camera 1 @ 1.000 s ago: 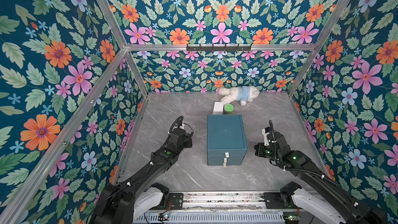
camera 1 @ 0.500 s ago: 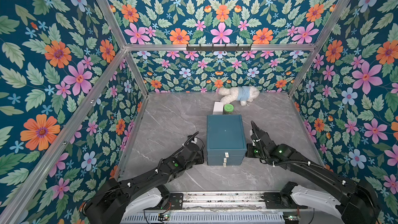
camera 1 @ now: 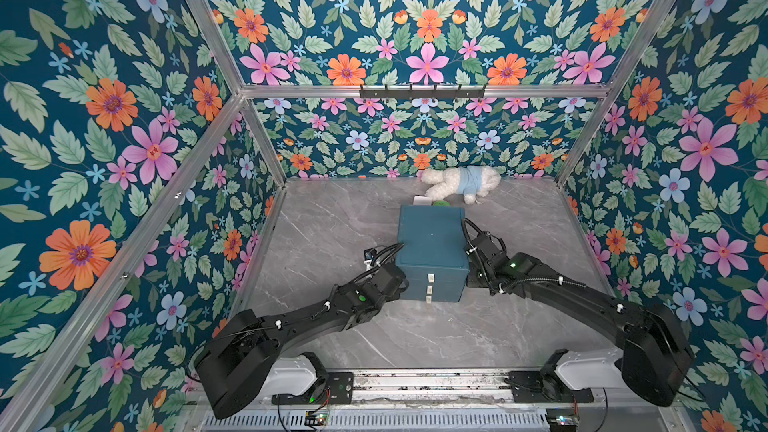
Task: Take the postcards out of the drawer
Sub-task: Move the storage box to the center of the board, then open the drawer in the storage box.
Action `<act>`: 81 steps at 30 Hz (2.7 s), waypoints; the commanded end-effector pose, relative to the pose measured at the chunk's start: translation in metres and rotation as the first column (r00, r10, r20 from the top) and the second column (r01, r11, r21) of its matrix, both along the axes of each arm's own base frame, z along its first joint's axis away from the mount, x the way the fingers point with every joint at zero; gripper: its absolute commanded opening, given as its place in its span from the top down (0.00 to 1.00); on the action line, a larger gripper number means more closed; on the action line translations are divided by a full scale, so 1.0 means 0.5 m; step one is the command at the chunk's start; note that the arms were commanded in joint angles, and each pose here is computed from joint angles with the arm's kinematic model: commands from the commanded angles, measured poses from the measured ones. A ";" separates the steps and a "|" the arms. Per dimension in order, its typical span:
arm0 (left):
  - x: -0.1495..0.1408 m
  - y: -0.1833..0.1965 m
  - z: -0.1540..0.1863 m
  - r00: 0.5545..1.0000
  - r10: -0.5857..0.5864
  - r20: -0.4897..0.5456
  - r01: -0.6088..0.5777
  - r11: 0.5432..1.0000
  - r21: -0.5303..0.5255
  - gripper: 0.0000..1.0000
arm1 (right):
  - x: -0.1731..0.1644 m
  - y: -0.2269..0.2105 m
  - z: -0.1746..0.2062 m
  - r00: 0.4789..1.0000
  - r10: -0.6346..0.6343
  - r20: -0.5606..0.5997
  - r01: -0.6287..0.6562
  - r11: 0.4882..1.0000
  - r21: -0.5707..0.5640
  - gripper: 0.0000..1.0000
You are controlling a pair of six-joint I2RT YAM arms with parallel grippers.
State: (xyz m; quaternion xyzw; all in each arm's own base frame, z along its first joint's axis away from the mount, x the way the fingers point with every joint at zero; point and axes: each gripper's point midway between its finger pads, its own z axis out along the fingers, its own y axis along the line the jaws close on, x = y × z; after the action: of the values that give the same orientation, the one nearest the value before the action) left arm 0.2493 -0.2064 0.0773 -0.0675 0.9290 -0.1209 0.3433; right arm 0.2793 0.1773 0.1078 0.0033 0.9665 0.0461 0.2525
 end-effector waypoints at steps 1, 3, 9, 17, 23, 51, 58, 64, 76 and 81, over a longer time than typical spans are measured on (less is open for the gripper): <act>0.032 -0.103 0.074 0.983 -0.140 0.120 0.156 0.979 -0.133 1.00 | 0.078 0.113 0.054 0.981 0.147 0.128 -0.164 0.977 0.138 1.00; 0.042 -0.100 0.076 0.983 -0.136 0.127 0.151 0.982 -0.117 1.00 | 0.106 0.109 0.054 0.982 0.142 0.123 -0.158 0.979 0.128 1.00; 0.064 -0.073 0.073 0.986 -0.109 0.128 0.121 0.988 -0.091 1.00 | 0.199 0.111 0.077 0.965 0.167 0.201 -0.203 0.963 0.178 1.00; 0.098 0.025 0.085 0.991 -0.027 0.133 0.034 0.998 -0.050 1.00 | 0.311 0.156 0.080 0.948 0.245 0.205 -0.274 0.953 0.126 1.00; 0.116 0.097 0.106 0.987 0.029 0.159 -0.026 0.999 -0.020 1.00 | 0.370 0.132 0.086 0.958 0.215 0.189 -0.241 0.962 0.129 1.00; 0.273 0.364 0.377 0.895 0.206 0.395 -0.239 0.970 0.034 0.36 | 0.046 0.157 0.186 0.858 0.442 0.260 -0.511 0.777 0.368 0.51; 0.356 0.302 0.460 0.876 0.105 0.471 -0.096 0.994 -0.043 0.10 | 0.052 0.208 0.223 0.820 0.449 0.355 -0.569 0.702 0.428 0.49; 0.414 0.237 0.425 0.913 -0.079 0.400 0.088 0.996 -0.005 0.11 | 0.074 0.252 0.245 0.787 0.462 0.409 -0.615 0.641 0.460 0.48; 0.419 0.216 0.320 0.933 -0.158 0.325 0.162 0.987 0.012 0.12 | 0.096 0.304 0.231 0.777 0.481 0.405 -0.629 0.600 0.494 0.48; 0.423 0.213 0.293 0.943 -0.160 0.291 0.165 0.986 0.006 0.13 | 0.104 0.311 0.217 0.786 0.471 0.401 -0.619 0.600 0.507 0.48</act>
State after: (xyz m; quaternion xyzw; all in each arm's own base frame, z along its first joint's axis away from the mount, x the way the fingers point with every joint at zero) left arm 0.4627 -0.1034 0.2367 0.0227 0.8583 -0.1793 0.4802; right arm 0.3277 0.3276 0.2097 -0.2185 0.8250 0.4202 0.3085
